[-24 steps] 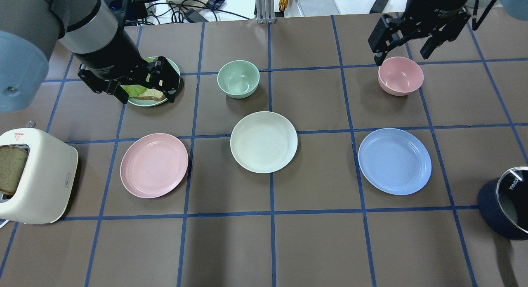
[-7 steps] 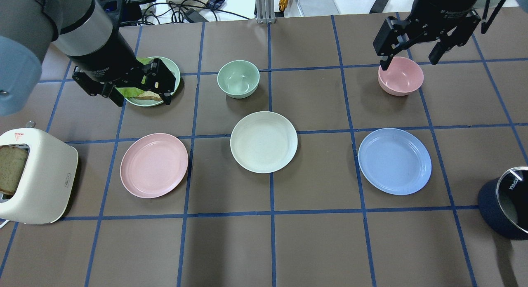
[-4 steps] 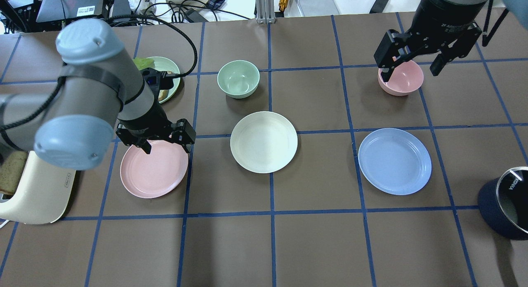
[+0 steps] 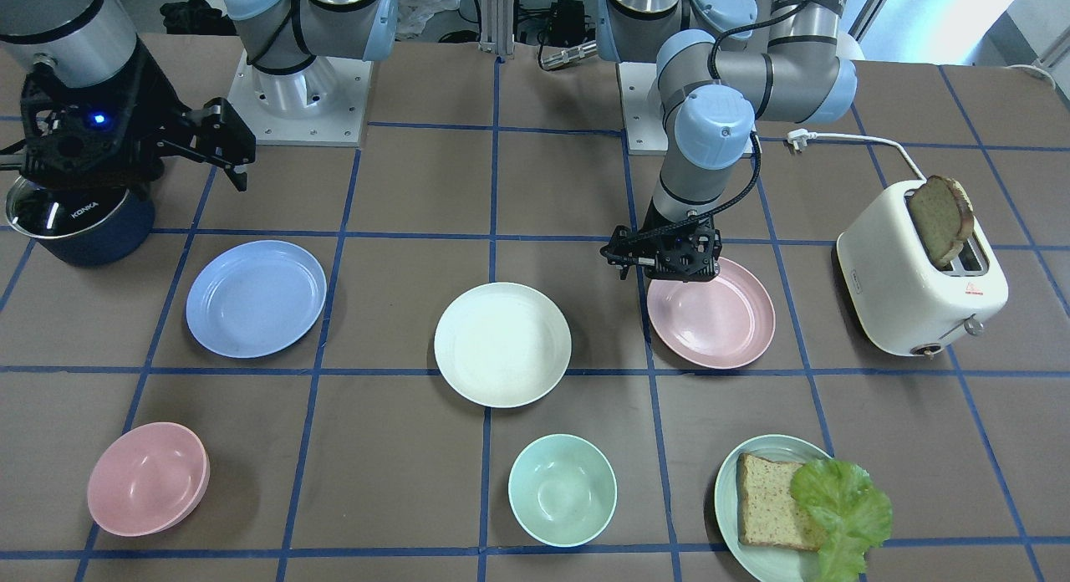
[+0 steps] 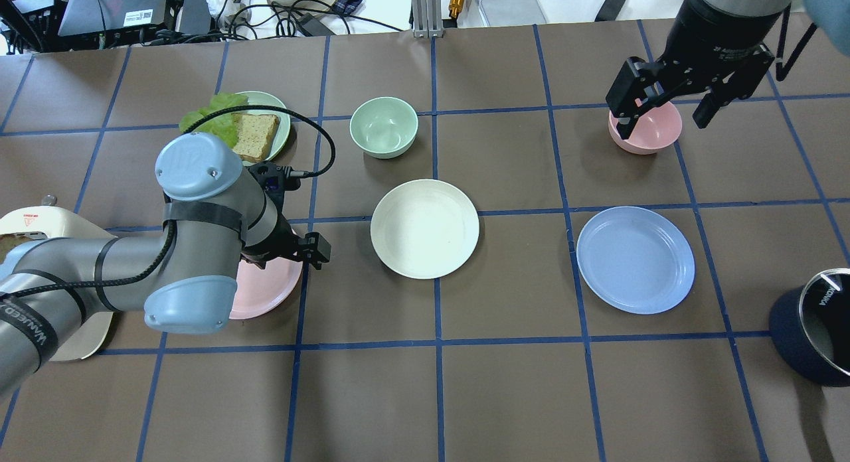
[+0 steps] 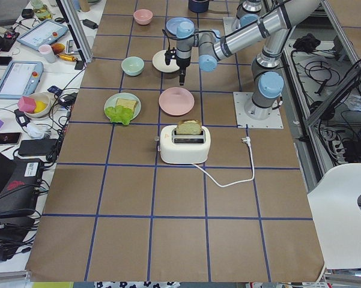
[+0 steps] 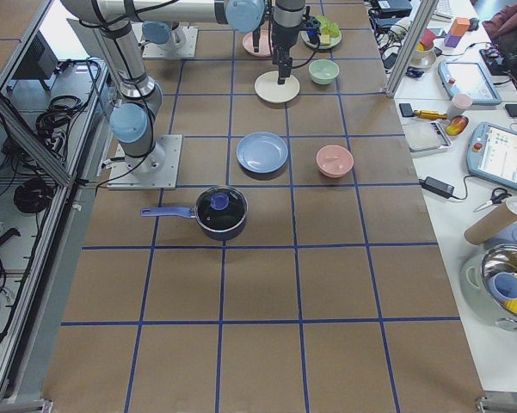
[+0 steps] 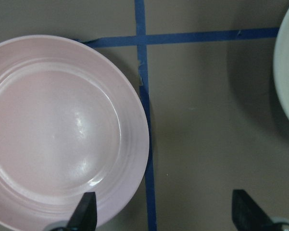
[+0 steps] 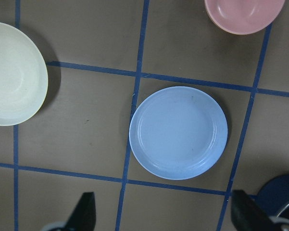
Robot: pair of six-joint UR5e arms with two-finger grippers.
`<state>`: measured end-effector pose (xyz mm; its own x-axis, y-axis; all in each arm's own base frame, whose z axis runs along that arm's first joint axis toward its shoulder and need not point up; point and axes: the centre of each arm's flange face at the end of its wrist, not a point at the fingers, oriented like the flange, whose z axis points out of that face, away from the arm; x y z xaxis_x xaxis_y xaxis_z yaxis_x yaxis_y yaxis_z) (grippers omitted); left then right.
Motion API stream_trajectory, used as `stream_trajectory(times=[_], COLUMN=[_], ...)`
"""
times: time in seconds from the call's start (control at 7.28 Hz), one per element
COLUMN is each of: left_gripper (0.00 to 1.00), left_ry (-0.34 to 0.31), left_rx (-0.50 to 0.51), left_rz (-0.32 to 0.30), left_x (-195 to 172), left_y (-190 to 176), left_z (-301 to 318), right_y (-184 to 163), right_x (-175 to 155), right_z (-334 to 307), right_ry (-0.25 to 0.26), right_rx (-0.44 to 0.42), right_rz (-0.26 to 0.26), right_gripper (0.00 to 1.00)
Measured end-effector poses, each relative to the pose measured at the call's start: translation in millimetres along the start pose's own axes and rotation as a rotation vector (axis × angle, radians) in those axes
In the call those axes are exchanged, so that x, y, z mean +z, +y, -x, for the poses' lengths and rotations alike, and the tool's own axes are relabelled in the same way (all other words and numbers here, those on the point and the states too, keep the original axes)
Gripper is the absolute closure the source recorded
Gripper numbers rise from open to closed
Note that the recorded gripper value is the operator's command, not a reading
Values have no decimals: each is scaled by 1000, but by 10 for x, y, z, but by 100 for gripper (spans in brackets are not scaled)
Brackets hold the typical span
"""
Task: Stack three plates with pink and blue
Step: 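Lower the left gripper to the rim of the pink plate, then grasp the pink plate rim with left gripper while right moves to blue plate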
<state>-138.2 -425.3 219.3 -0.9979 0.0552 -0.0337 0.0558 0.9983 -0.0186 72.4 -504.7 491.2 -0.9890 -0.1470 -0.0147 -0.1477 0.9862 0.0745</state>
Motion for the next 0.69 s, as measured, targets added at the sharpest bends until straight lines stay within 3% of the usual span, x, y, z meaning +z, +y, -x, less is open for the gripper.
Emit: stream_trajectory(times=[0.27,0.41,0.55,0.69], left_gripper=[46,86,100,100], left_ry=[-12,-13,-13,-14], left_rx=[6,19,41,61], left_rz=[-8,-12,-13,-15], left_x=[228,316,371,390], left_y=[30,41,48,48], left_z=[3,0,-2,-2], right_y=[0,0,0,10], right_x=[159,291,453,607], right_z=[-280,-345,-403,-479], right_ry=[5,9,11,11], right_rx=[-6,-9,-21,-31], right_rz=[10,12,11,10], right_gripper=[6,6,6,6])
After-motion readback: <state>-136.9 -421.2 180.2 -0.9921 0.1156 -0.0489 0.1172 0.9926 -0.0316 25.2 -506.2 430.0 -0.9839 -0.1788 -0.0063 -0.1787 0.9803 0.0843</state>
